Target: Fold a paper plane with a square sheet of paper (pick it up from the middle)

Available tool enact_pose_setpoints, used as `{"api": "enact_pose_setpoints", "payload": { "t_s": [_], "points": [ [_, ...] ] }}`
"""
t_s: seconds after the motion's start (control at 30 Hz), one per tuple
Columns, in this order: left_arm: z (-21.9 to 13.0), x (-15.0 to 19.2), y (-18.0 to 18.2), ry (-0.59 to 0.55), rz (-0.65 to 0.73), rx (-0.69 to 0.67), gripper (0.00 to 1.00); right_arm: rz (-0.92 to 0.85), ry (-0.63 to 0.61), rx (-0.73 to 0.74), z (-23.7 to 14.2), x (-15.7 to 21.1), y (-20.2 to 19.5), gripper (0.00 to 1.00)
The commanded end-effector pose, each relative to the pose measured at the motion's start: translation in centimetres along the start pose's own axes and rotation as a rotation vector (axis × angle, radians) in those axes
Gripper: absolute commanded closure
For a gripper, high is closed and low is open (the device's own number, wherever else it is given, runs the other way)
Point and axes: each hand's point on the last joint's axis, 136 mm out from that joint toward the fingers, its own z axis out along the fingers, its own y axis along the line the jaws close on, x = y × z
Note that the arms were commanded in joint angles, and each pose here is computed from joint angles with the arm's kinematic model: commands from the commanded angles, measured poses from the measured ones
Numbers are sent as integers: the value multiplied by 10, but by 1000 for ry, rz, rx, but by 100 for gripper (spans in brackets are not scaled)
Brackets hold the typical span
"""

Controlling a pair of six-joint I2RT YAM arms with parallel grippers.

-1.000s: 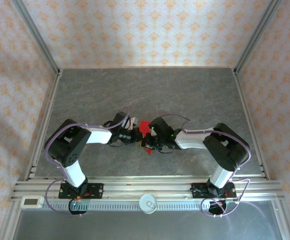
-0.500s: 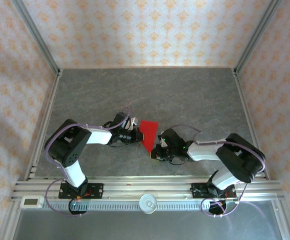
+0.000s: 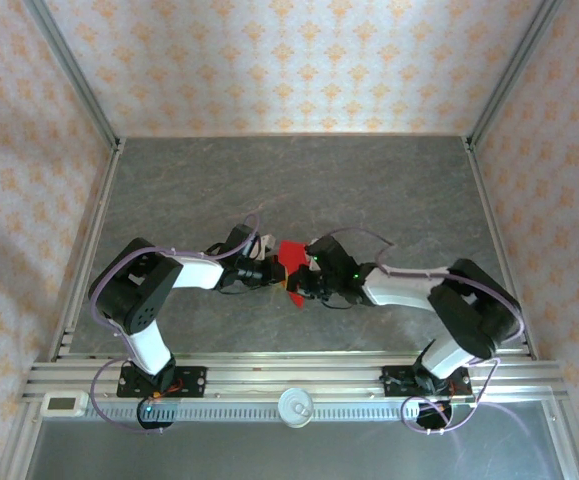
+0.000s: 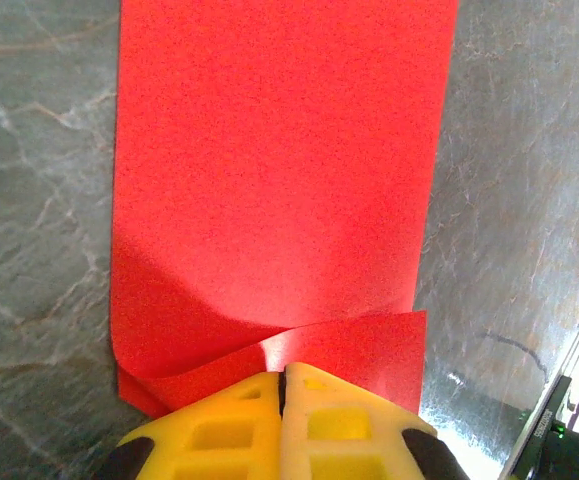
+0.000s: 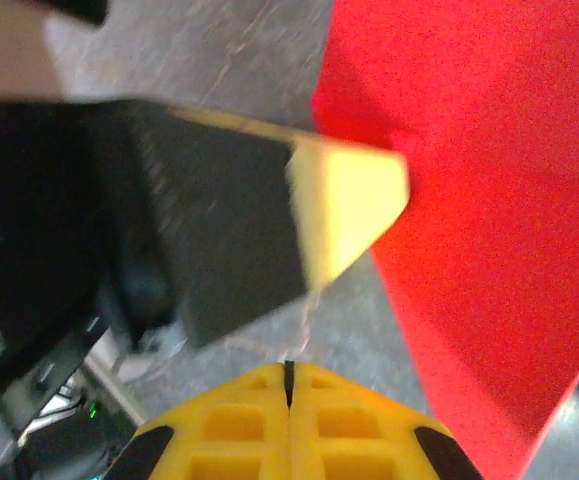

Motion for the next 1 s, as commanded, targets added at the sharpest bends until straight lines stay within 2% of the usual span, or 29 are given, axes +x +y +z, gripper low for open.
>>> {"api": "enact_pose_setpoints", "payload": {
  "t_s": [0.0,0.27,0.43,0.57,0.67,0.97],
  "points": [
    [3,15,38,24,-53,-135,100,30,8,60,15,-3,-19,99],
    [0,-2,17,10,9,-113,100,86,95,188,14,39,-83,100],
    [-14,-19,-23,-39,59,-30,96,91,97,195,13,43,-88,100],
    [-16,-10,-38,-29,63,11,98,84,85,199,12,39,-86,100],
    [-10,1,-36,-8,55,18,99,82,81,194,12,37,-84,100],
    [9,8,11,25,12,-71,100,79,84,201,11,39,-88,100]
  ]
}}
